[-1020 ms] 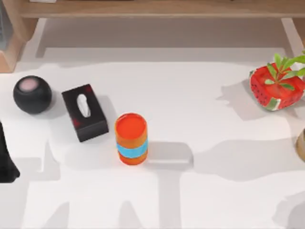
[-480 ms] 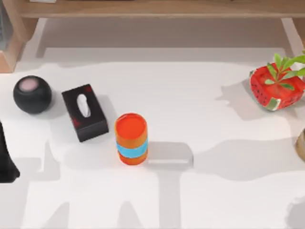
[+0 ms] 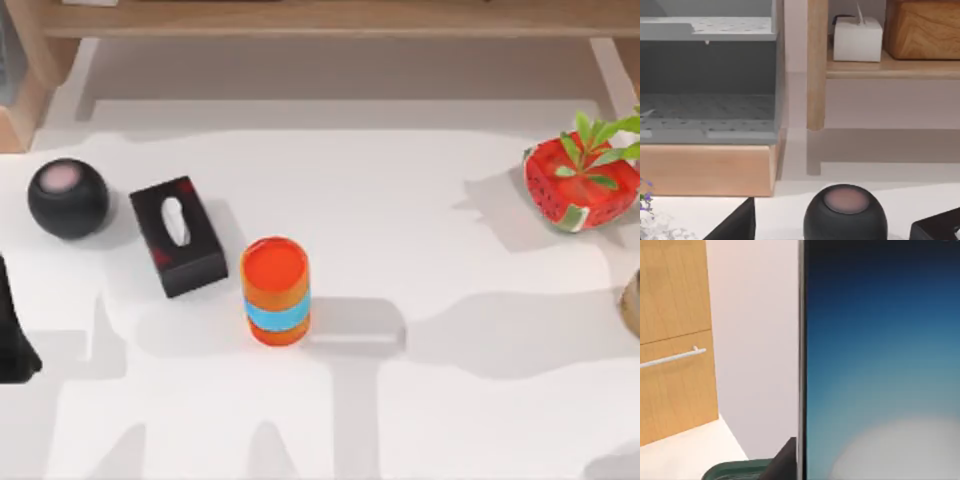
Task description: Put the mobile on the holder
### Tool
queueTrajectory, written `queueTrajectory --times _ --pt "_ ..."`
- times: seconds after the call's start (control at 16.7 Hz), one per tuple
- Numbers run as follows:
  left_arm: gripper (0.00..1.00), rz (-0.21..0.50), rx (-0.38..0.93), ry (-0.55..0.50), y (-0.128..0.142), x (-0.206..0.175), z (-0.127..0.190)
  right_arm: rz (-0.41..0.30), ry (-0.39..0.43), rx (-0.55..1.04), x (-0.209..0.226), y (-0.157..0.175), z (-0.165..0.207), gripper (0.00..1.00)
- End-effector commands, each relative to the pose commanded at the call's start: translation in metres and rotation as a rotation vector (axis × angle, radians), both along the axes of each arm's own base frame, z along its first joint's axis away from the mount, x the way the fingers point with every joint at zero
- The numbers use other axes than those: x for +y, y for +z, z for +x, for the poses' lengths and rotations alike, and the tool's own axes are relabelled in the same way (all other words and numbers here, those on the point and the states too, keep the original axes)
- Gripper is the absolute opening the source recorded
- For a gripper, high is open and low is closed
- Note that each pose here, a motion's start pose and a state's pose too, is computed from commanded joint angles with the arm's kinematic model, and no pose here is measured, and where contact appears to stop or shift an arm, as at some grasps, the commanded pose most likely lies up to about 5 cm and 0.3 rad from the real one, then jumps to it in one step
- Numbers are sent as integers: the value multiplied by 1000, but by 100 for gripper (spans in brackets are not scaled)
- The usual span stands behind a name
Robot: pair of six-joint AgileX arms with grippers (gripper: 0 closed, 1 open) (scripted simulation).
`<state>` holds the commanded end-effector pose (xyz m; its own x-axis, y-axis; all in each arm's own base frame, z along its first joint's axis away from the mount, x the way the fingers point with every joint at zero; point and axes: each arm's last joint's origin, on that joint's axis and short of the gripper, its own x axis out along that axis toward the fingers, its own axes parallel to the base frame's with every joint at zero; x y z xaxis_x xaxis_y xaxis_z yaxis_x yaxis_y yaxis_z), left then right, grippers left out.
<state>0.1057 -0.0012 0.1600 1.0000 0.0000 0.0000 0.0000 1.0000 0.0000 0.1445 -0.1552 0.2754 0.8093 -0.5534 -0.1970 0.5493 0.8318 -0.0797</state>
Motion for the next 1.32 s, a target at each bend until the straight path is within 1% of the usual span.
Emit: queueTrajectory --times 0.12,0.24,0.36,0.66,0.78,0.9,1.08,1.32 --pt "100 0 0 0 0 0 0 -48 -28 -39 1 8 -4 0" --pt "100 0 0 0 0 0 0 -60 -27 -54 2 9 -2 0" --pt "100 0 0 0 0 0 0 -32 -1 -41 3 1 4 0" --pt "100 0 0 0 0 0 0 124 90 69 -3 -39 29 0" --pt "100 0 0 0 0 0 0 168 129 112 -5 -51 41 0" --pt "100 0 0 0 0 0 0 186 157 145 -9 -59 52 0" --pt "100 0 0 0 0 0 0 182 170 170 -15 -64 63 0" --pt "100 0 0 0 0 0 0 181 172 173 -16 -64 65 0"
